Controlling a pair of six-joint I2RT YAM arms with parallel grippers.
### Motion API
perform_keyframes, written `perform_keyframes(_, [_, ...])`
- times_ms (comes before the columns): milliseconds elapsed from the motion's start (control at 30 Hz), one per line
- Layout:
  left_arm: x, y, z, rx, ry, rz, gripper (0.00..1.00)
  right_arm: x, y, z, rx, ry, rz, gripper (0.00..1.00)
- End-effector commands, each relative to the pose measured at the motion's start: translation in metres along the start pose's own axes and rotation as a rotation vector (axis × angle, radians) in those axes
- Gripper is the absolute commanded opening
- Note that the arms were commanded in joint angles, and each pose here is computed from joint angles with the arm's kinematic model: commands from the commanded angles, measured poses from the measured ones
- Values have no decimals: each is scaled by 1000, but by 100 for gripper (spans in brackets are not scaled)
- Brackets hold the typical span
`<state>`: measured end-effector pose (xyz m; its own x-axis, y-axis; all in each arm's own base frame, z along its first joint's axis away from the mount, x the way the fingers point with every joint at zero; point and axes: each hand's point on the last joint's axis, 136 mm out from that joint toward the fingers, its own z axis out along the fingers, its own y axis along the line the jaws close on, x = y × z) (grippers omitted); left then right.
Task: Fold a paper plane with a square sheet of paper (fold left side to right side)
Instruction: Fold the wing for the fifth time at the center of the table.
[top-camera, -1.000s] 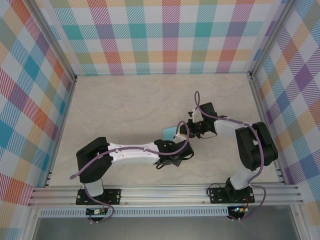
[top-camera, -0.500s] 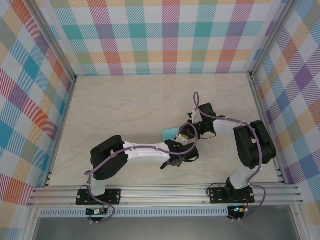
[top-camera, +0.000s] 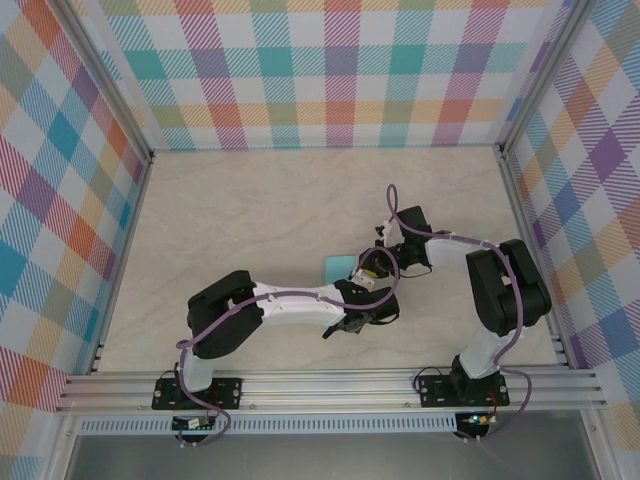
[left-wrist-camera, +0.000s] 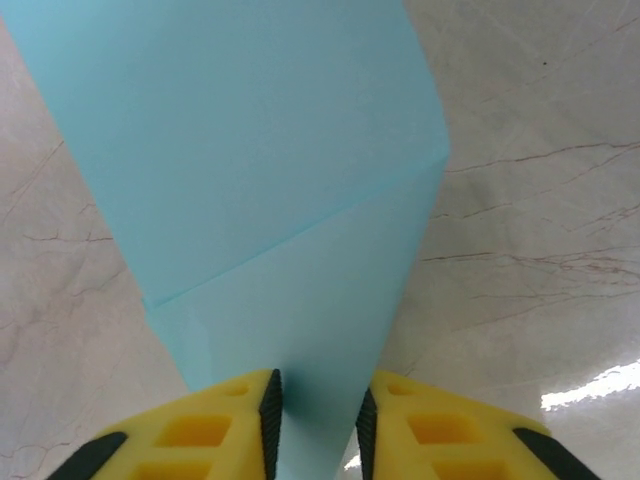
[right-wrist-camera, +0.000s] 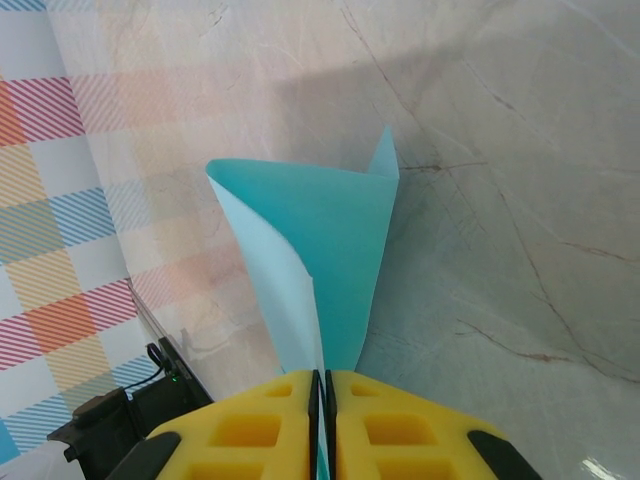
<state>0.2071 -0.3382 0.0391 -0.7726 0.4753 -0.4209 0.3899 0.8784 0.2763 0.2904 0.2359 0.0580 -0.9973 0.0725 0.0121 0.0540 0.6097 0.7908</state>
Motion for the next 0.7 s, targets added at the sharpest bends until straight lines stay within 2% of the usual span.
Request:
perform_keyframes(0, [-1, 0, -5, -22, -13, 1, 22, -1, 8, -2, -1, 0, -23, 14])
perform_keyframes(100, [-1, 1, -5, -24, -11, 1, 15, -2, 10, -6, 6, -13, -31, 16])
perform_keyframes(233, [-2, 2, -6, -23, -15, -4, 9, -6, 14, -15, 38, -61, -57, 24])
perform_keyframes(433, [-4, 4, -5, 0, -6, -30, 4, -15, 15, -55, 181, -209, -112, 45])
perform_keyframes(667, [-8, 7, -6, 45, 8, -77, 0, -11, 8, -130, 387, -465, -164, 86])
